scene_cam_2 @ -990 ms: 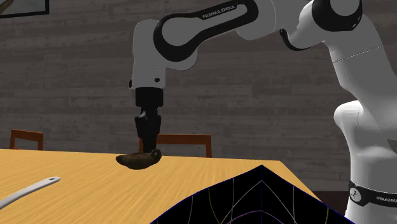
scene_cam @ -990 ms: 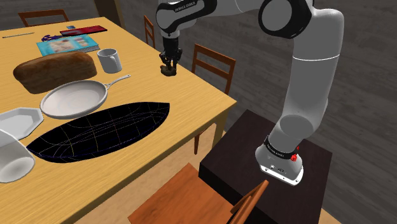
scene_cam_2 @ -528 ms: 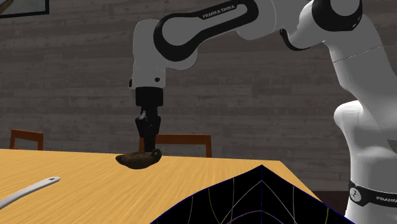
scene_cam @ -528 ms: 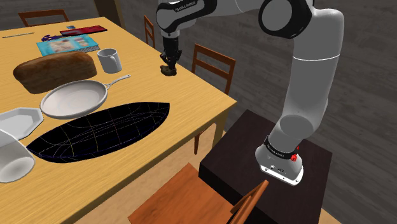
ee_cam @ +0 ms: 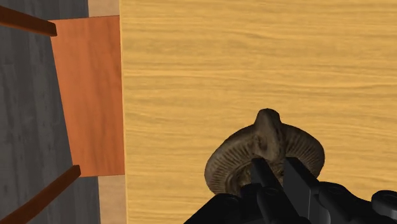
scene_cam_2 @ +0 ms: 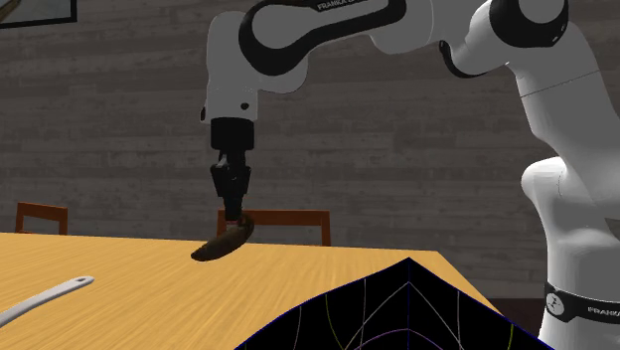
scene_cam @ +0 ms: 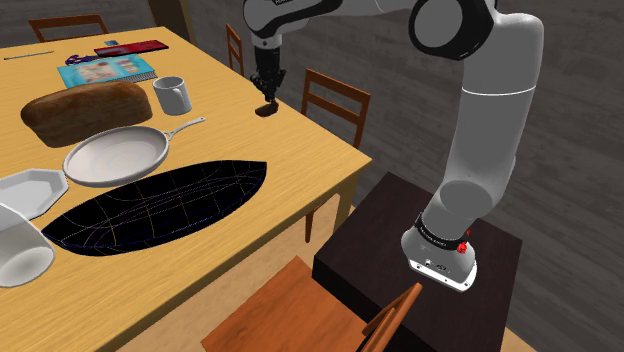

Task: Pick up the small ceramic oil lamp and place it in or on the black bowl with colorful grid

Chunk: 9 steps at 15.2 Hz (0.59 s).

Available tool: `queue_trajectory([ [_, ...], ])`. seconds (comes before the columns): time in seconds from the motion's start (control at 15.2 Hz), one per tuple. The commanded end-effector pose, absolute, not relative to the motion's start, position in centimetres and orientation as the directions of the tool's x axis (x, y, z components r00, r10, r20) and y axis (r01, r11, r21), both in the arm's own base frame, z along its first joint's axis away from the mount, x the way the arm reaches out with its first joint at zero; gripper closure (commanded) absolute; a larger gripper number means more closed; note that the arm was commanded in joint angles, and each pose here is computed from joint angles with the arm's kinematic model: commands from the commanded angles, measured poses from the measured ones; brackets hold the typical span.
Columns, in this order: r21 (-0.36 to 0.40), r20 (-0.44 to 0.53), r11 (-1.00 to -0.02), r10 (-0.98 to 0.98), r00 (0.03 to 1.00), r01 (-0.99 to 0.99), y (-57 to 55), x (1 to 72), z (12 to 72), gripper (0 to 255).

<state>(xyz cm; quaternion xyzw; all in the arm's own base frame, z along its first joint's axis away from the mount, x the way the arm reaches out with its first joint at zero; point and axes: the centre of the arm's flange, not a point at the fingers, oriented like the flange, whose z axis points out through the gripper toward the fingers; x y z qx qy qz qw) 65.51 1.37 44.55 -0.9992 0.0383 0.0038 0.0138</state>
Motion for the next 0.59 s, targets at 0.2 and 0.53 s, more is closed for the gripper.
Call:
queue_trajectory([
  [0.2,-0.027,-0.009,-0.997,-0.076,0.997,-0.077,1.4,65.4,47.2,255],
  [0.53,-0.027,-0.009,-0.997,-0.076,0.997,-0.077,1.4,65.4,49.8,255],
])
